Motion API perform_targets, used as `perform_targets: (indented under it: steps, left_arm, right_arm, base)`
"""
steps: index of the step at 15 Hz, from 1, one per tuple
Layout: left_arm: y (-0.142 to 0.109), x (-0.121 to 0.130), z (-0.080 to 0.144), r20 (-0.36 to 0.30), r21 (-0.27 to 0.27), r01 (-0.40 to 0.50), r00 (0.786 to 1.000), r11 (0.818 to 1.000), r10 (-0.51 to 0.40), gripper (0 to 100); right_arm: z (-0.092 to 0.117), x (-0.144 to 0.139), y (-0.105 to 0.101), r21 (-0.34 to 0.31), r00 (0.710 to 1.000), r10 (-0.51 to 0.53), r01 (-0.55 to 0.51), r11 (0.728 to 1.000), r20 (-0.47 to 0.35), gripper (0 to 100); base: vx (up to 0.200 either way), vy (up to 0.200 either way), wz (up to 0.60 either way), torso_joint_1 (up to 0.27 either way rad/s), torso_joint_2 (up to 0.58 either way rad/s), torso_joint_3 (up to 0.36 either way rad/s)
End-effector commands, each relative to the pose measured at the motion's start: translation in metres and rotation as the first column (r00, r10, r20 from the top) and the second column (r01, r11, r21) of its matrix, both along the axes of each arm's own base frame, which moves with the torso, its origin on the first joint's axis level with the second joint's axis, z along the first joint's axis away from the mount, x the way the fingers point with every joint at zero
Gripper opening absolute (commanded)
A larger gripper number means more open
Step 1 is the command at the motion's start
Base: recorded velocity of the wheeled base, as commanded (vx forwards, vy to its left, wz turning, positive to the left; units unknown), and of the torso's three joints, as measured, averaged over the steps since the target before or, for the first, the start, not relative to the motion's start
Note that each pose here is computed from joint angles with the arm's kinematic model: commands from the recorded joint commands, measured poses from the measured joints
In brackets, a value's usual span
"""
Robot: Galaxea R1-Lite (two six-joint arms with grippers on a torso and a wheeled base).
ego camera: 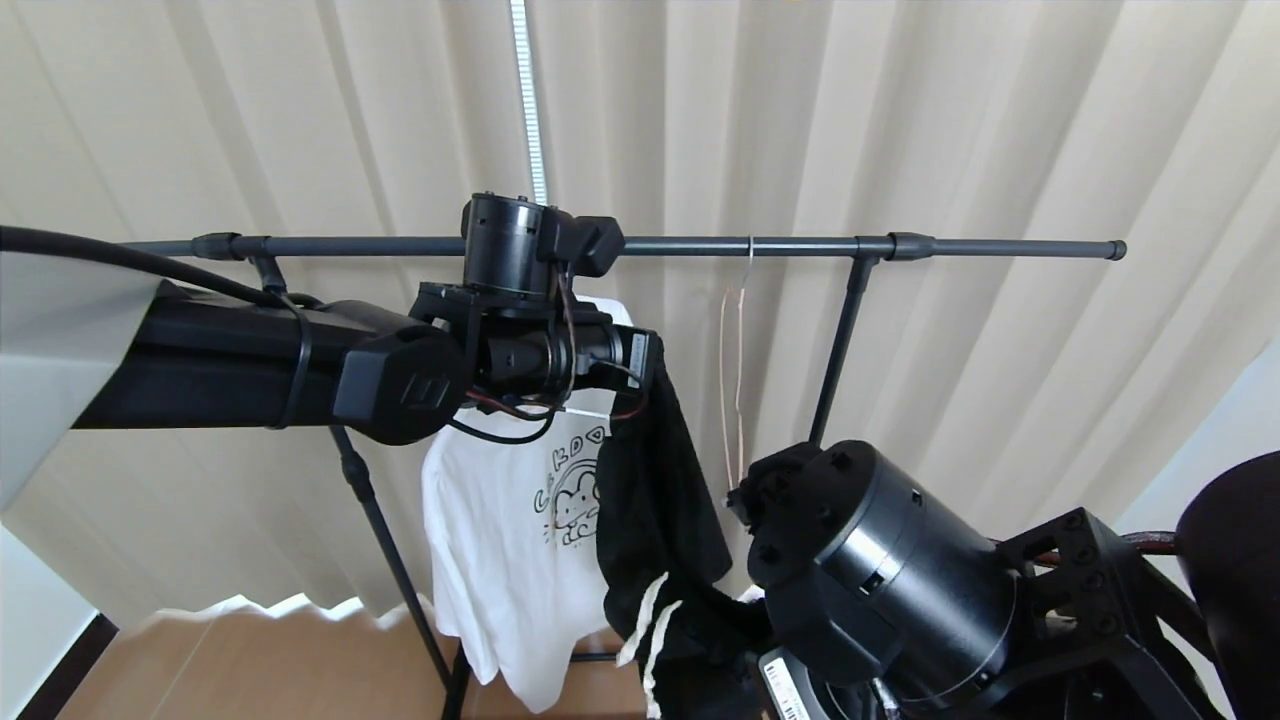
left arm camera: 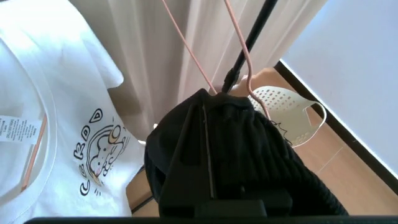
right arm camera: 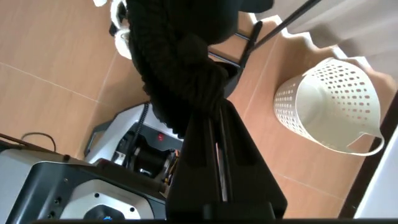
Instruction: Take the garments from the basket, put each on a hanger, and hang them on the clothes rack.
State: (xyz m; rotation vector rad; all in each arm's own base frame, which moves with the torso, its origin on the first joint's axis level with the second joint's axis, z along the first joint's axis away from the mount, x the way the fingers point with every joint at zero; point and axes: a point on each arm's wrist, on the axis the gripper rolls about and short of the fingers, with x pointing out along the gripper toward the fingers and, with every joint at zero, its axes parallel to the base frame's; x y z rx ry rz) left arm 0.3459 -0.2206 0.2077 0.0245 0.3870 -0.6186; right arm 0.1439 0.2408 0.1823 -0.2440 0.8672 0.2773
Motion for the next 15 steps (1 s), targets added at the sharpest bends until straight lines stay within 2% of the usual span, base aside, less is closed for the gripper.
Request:
perform_targets:
  steps: [1,2,4,7,9,11,14,15]
  left_arm:
    - [0.015,-0.007,0.007,0.004,0.002,-0.023,1.0,1.0,0.023,0]
    - [0.023,-0.012,0.008,-0.001,0.013,-0.031,1.0,0.999,0.031,0]
    - [0.04,-0.028,0.004,-0.025,0.11,-0.018,0.999,0.994,0.021,0]
    - [0.059,-0.061,-0.003,-0.056,0.215,0.02,0.998,0.976,-0.008,0]
    - [0.068,-0.084,-0.014,-0.083,0.287,0.067,0.996,0.956,-0.044,0]
    - [0.067,-0.111,-0.031,-0.136,0.326,0.141,0.986,0.935,-0.101,0]
    - [0.052,-0.145,-0.055,-0.224,0.354,0.27,0.954,0.896,-0.199,0]
    - [0.045,-0.153,-0.058,-0.247,0.342,0.297,0.944,0.892,-0.22,0]
  right_arm:
    - [0.007,0.014,-0.021,-0.031,0.998,-0.066,0.066,0.997,0.01,0]
    - [0.011,0.026,-0.032,-0.036,0.992,-0.118,0.119,0.992,0.031,0]
    - [0.015,0.052,-0.051,-0.044,0.972,-0.223,0.226,0.973,0.075,0]
    - [0.021,0.089,-0.068,0.013,0.927,-0.355,0.356,0.934,0.119,0]
    - [0.018,0.106,-0.059,0.048,0.919,-0.37,0.367,0.929,0.139,0]
    - [0.015,0.122,-0.045,0.102,0.912,-0.374,0.362,0.927,0.169,0]
    - [0.026,0.144,-0.028,0.189,0.897,-0.388,0.352,0.917,0.211,0]
    - [0.028,0.148,-0.024,0.204,0.894,-0.393,0.353,0.913,0.216,0]
  base:
    - [0.0,0.0,0.0,0.0,0.0,0.0]
    - [0.0,0.0,0.0,0.0,0.0,0.0]
    - [0.0,0.0,0.0,0.0,0.0,0.0]
    - [0.0,0.0,0.0,0.0,0.0,0.0]
    - [0.0,0.0,0.0,0.0,0.0,0.0]
    - [0.0,0.0,0.0,0.0,0.0,0.0]
    - [0.0,0.0,0.0,0.0,0.0,0.0]
    - [0.0,0.0,0.0,0.0,0.0,0.0]
